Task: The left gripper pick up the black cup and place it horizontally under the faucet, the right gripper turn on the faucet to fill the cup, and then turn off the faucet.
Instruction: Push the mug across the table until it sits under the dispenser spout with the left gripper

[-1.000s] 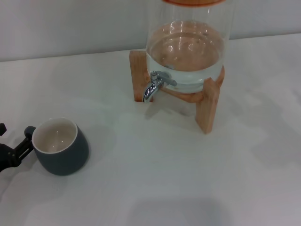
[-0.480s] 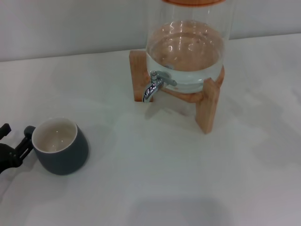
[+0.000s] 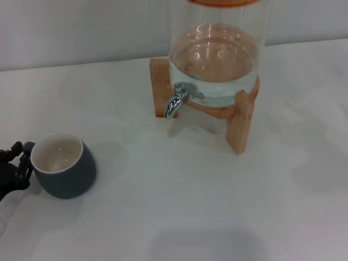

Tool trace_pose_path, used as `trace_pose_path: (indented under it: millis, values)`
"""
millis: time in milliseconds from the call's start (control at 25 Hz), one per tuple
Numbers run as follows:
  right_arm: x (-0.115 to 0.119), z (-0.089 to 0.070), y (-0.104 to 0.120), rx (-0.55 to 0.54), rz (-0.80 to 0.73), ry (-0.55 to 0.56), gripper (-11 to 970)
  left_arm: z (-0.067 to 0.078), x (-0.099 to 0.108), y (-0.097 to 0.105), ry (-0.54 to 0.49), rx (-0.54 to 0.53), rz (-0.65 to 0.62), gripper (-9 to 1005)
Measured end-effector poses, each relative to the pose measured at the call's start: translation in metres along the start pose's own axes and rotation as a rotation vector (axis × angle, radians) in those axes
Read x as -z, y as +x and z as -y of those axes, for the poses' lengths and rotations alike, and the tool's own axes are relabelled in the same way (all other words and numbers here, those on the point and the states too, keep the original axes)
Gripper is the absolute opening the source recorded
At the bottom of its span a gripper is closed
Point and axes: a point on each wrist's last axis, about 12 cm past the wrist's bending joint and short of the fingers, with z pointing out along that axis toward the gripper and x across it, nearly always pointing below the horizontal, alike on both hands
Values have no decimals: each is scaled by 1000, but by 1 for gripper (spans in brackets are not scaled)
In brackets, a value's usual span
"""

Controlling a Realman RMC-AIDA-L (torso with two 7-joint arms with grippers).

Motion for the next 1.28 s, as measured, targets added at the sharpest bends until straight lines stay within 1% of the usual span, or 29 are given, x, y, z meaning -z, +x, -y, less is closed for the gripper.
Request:
trace_pose_path:
  millis: [120, 360, 1280]
  values:
    - [1, 1, -1, 0, 5, 7, 601, 1, -2, 0, 6, -1, -2, 321]
    - [1, 1, 0, -1, 6, 8, 600, 2, -3, -1, 22, -14, -8, 154]
    - [2, 1, -1, -1, 8, 10, 600, 5, -4, -2, 42, -20, -1, 153]
